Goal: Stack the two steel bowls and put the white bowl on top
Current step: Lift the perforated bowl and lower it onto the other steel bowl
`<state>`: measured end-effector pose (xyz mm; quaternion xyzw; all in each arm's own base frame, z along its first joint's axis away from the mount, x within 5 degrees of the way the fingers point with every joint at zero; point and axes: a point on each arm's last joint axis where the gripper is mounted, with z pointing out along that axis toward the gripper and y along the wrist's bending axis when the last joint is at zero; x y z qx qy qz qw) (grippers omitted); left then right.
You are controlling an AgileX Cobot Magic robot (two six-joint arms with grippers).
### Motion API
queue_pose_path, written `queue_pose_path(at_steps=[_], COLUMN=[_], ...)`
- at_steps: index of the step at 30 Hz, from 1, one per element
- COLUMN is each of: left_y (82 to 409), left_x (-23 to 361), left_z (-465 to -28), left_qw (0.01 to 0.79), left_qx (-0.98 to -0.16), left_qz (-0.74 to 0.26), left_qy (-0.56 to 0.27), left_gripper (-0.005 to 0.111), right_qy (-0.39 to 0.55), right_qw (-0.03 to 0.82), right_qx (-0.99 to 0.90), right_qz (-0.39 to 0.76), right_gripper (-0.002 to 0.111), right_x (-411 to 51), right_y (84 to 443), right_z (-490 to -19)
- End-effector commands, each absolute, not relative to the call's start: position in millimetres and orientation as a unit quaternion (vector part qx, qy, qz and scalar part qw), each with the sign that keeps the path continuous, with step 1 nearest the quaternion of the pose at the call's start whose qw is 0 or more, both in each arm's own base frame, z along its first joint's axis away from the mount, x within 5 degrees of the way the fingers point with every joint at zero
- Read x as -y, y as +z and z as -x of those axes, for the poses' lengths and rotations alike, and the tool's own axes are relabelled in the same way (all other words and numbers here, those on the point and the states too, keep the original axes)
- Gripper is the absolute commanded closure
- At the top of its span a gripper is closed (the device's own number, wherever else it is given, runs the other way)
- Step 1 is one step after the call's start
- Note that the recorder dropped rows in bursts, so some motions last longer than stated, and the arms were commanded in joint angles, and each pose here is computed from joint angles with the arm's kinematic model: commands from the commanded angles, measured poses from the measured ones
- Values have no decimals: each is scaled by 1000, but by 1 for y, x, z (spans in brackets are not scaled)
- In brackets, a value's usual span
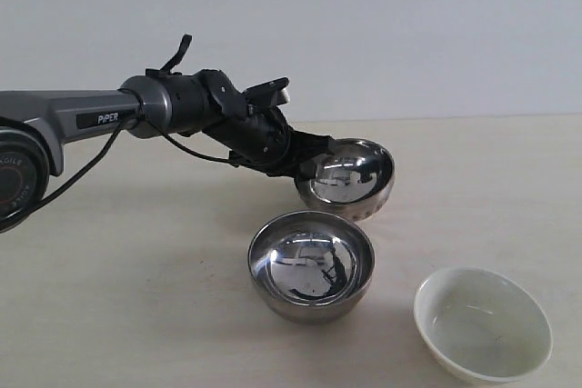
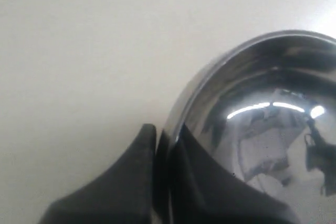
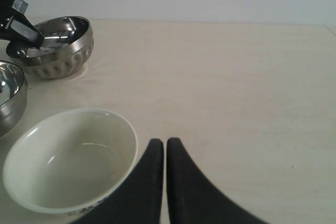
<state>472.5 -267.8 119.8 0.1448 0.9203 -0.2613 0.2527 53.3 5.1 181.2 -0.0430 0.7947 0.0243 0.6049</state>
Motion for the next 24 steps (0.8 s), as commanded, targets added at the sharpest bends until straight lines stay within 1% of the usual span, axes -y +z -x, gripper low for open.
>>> queue_pose_path(at_steps=[1, 3, 4, 5, 9, 17, 20, 24], left_y=[143, 168, 175, 190, 224, 262, 271, 276], left_x=[263, 262, 262, 262, 259, 246, 242, 236], left_z=[-478, -476, -475, -472, -456, -434, -425, -410], left_qw=[275, 294, 297, 304, 293, 268, 251, 251], left_qx=[-911, -902, -900, -895, -887, -891, -892, -892], left_qz=[-120, -131, -134, -149, -207, -278, -290, -299], left_qy=[-282, -286, -288, -289, -289, -240, -238, -228], left_gripper=[103, 103, 103, 103, 103, 103, 103, 103], right_qy=[23, 23, 23, 23, 23, 23, 23, 23], right_qw=[611, 611, 611, 611, 612, 612, 612, 612], right_qx=[-790, -790, -790, -790, -790, -790, -790, -790], right_qz=[42, 42, 42, 42, 42, 42, 42, 42], right_gripper=[108, 108, 108, 108, 108, 108, 108, 108], right_x=[-5, -5, -5, -5, -5, -5, -5, -5], right_y=[182, 182, 182, 182, 182, 182, 182, 182], right_z=[-53, -53, -53, -53, -53, -53, -53, -53])
